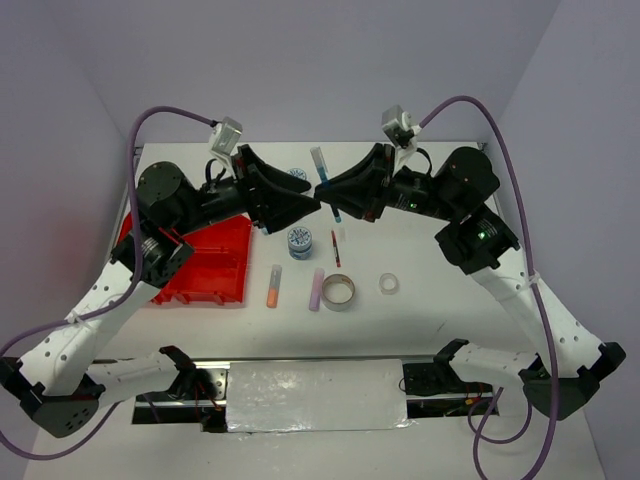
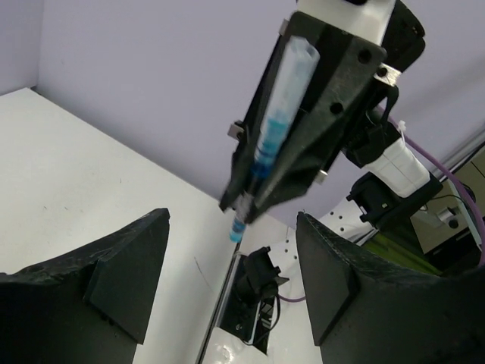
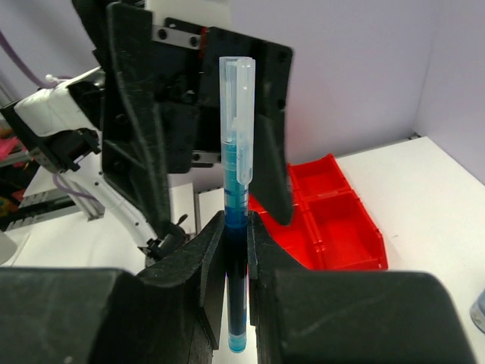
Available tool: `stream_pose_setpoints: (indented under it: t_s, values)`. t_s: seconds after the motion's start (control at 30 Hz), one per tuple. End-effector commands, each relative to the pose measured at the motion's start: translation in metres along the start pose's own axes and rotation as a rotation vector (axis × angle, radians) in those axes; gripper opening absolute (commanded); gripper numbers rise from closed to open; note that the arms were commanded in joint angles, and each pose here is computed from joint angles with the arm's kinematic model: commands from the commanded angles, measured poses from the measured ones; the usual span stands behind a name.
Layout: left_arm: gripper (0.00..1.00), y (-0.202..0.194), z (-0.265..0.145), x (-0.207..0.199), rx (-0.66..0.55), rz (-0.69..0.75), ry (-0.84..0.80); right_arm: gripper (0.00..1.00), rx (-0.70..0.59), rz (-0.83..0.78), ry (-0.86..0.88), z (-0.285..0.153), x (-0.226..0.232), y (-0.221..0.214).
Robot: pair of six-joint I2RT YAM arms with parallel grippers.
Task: Sort the stationery into containers
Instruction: Place the pen in the storage box.
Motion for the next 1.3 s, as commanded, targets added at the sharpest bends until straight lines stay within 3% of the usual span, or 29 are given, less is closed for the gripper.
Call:
stream_pose_setpoints:
  t_s: [0.0, 0.53, 0.77, 0.8, 0.87, 0.9, 0.93, 0.97, 1.0, 1.03, 1.07, 1.27]
  values:
    - [0.79, 0.016, 0.003, -0.007, -0.072, 0.068, -0.051, 0.00, -0.013, -0.019, 0.027, 0.005, 0.006, 0.000]
    - [0.63, 0.023, 0.006, -0.006, -0.113, 0.062, -0.121, 0.00, 0.038, 0.035, 0.103, 0.017, 0.019, -0.019]
    - [0.41, 0.014, 0.009, -0.002, -0.072, 0.040, -0.147, 0.00, 0.024, 0.040, 0.100, 0.022, 0.018, -0.016]
    - [0.31, 0.013, 0.010, -0.001, -0.066, 0.033, -0.151, 0.00, 0.021, 0.037, 0.100, 0.023, 0.018, -0.013]
    - [0.19, 0.009, 0.011, 0.003, -0.053, 0.023, -0.143, 0.00, 0.023, 0.043, 0.094, 0.025, 0.016, -0.013]
    - [0.06, 0.008, 0.011, 0.005, -0.046, 0.022, -0.134, 0.04, 0.019, 0.042, 0.090, 0.025, 0.015, -0.012]
    - [0.00, 0.007, 0.012, 0.009, -0.031, 0.008, -0.109, 0.12, 0.019, 0.042, 0.090, 0.025, 0.015, -0.012]
    - [0.00, 0.008, 0.013, 0.012, -0.037, 0.005, -0.086, 0.25, 0.017, 0.042, 0.078, 0.025, 0.014, -0.011]
    - [0.00, 0.010, 0.013, 0.017, -0.045, 0.009, -0.055, 0.48, 0.024, 0.034, 0.064, 0.024, 0.012, -0.014]
    - [0.00, 0.016, 0.012, 0.022, -0.065, 0.009, -0.013, 0.59, 0.039, 0.035, 0.040, 0.021, 0.009, -0.017]
    - [0.00, 0.018, 0.009, 0.038, -0.091, -0.013, 0.099, 0.99, 0.060, 0.023, -0.009, 0.020, 0.002, -0.025]
    - [0.00, 0.046, -0.046, 0.129, -0.308, -0.154, 0.688, 1.00, 0.175, 0.045, -0.280, -0.024, -0.031, -0.073]
Point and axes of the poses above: each gripper's point midway between its finger pads, its own z axis out along the fingers, its own x axis along the line the jaws close on, y = z × x, the point moved 5 cm from there along -z, back along the fingers, and after that the axes turned 10 degrees about -z, right-handed, at the moved point
